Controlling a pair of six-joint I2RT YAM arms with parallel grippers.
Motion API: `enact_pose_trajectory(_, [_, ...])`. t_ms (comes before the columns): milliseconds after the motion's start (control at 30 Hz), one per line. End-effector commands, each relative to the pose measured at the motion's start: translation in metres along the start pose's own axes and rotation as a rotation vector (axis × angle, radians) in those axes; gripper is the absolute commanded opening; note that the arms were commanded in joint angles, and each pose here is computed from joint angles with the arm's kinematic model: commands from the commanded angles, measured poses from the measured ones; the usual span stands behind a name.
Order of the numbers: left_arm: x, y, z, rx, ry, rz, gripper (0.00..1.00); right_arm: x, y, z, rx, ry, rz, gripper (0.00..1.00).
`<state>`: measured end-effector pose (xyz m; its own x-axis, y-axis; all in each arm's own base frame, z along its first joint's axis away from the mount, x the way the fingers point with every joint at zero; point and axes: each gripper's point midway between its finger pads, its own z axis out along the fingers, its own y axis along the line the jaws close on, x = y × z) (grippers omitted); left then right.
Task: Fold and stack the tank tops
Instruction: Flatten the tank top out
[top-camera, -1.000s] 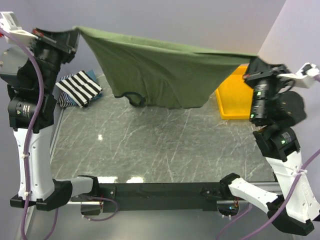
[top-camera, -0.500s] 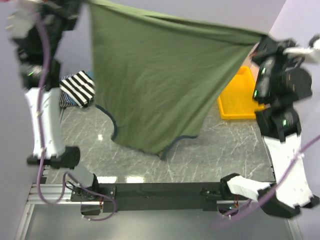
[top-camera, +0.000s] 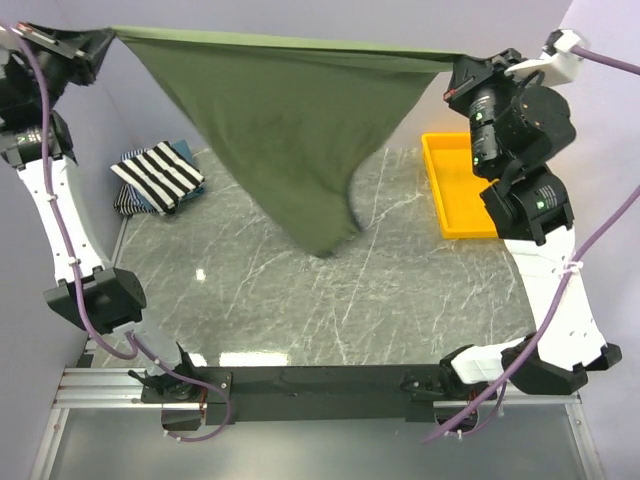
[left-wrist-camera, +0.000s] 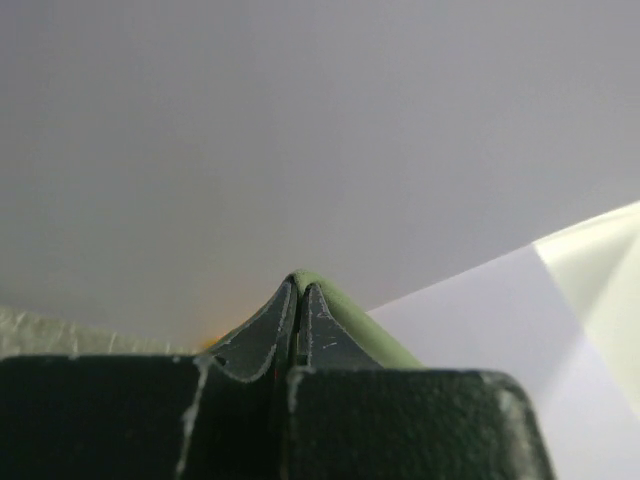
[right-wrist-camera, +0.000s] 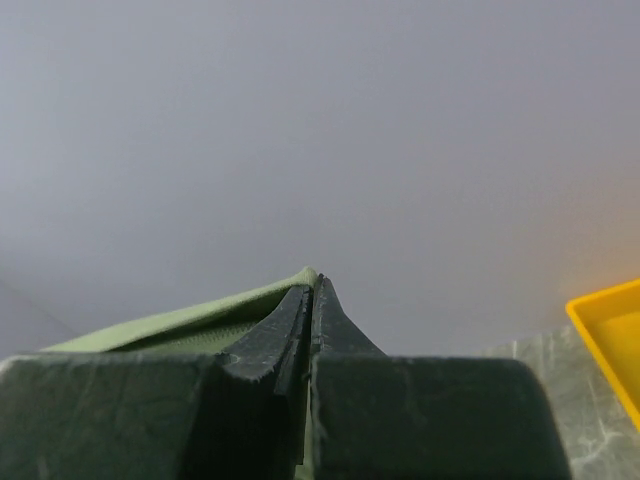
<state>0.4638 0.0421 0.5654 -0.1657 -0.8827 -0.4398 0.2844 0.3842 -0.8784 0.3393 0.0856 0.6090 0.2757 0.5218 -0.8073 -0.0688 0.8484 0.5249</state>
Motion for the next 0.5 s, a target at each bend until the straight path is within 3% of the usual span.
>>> enact_pose_trajectory(0, [-0.006,-0.090,-0.032,0.246,-0.024,0.130,0.01,-0.042,-0.014,-0.005,0.073,-0.144,0.014,0.00])
enact_pose_trajectory(200, [0.019,-0.102,-0.032,0.258,0.026,0.185,0.01,-0.063,-0.025,-0.010,0.130,-0.200,-0.002,0.00])
enact_pose_trajectory(467, [0.027,-0.149,-0.077,0.260,-0.068,0.315,0.01,-0.057,-0.041,-0.037,0.123,-0.188,0.022,0.00])
